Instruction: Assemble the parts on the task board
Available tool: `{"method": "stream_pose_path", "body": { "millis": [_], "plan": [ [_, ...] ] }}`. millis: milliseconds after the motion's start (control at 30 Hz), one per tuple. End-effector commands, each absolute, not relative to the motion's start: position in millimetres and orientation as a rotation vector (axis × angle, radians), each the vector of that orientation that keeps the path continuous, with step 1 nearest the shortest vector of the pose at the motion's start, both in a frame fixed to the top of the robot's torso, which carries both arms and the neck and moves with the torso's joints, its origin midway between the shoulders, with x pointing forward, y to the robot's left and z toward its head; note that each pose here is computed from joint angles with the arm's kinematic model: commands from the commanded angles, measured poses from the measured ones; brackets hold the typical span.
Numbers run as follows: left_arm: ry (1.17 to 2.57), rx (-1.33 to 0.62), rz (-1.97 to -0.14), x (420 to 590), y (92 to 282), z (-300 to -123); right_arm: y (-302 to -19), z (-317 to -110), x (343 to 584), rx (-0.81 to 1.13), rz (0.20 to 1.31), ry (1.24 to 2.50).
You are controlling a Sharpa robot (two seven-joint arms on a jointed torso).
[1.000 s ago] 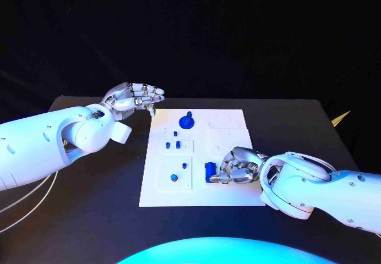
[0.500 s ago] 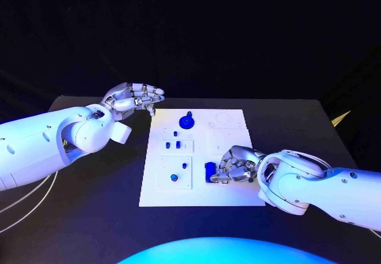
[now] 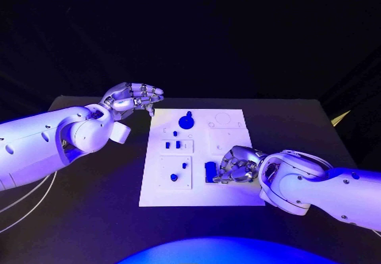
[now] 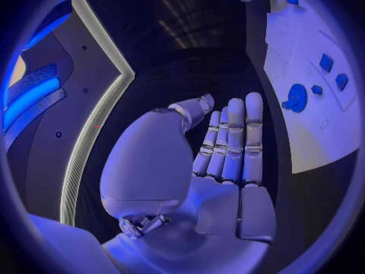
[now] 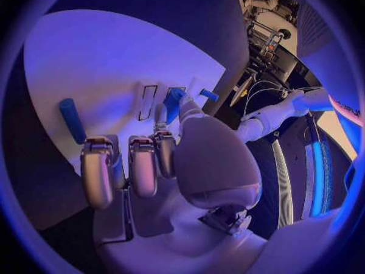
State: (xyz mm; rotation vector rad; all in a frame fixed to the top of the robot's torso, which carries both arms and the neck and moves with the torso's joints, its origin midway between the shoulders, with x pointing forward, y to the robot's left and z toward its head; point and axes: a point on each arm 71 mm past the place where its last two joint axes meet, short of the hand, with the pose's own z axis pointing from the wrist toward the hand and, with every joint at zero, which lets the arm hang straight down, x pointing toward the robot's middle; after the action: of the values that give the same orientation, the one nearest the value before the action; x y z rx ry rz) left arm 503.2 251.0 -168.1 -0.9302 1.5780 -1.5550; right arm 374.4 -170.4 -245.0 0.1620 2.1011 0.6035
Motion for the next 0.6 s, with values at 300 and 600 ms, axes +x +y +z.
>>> {"method": "stream_pose_path", "body": {
  "millis": [300, 600],
  "plan": [
    [1.577, -0.926, -1.575, 502.6, 249.5, -167.0, -167.6, -244.6, 372.4, 0.125, 0.625, 2.109],
    [1.576, -0.925, -1.576, 502.6, 249.5, -167.0, -171.2, -243.6, 372.8, 0.133, 0.62, 2.092]
  ]
}}
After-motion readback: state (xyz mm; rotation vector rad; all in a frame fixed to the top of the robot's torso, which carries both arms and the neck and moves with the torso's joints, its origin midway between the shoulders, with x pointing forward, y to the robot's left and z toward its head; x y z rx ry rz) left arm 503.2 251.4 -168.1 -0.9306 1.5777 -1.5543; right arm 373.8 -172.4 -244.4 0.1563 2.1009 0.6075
